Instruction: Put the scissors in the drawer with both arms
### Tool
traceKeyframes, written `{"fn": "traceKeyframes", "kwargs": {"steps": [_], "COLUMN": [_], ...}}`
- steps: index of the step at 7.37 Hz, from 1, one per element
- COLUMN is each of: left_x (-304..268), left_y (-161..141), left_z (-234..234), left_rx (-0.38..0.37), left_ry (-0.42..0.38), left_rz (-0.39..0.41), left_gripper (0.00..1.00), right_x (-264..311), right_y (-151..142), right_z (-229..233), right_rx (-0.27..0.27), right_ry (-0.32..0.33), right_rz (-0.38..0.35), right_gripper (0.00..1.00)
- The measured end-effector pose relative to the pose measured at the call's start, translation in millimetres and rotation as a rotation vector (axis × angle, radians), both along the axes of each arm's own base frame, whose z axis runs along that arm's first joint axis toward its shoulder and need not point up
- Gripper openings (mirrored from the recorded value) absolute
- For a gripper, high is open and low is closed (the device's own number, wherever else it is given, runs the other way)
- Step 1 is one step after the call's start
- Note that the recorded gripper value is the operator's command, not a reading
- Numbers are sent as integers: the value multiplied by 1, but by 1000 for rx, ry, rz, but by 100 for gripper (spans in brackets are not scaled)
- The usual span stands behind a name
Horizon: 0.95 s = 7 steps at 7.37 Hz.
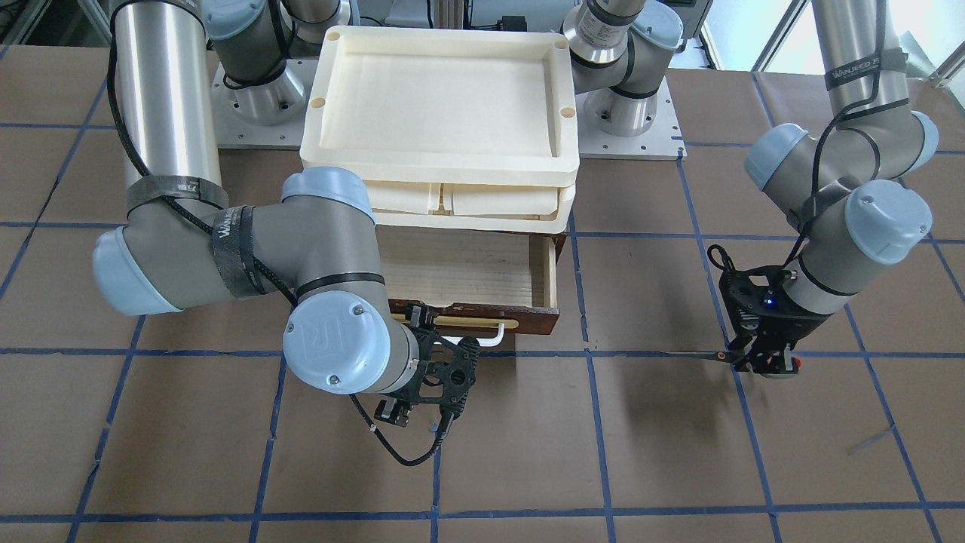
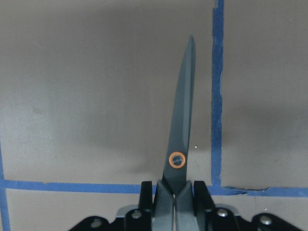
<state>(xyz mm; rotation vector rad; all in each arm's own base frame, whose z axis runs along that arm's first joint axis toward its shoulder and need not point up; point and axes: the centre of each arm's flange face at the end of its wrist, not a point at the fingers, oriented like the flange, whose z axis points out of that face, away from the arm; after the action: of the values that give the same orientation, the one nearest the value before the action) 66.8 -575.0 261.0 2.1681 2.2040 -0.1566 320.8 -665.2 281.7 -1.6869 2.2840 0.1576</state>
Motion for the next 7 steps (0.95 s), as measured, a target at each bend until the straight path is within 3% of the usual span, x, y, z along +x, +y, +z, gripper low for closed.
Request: {"fn": "traceKeyframes", "kwargs": {"steps": [4,7], "left_x": [-45,-73], "left_y": [9,6], "left_z": [67,105], "left_rx": [36,60], "left_ry": [88,104], "left_rz": [90,126], "left_gripper": [9,9], "right_x": [-1,-3], "right_y": [-10,-14], "right_z": [-1,-1], "right_rx": [-10,-10], "right_ry": [-4,-6], "right_rz": [-12,-27], "right_gripper": [100,100]}}
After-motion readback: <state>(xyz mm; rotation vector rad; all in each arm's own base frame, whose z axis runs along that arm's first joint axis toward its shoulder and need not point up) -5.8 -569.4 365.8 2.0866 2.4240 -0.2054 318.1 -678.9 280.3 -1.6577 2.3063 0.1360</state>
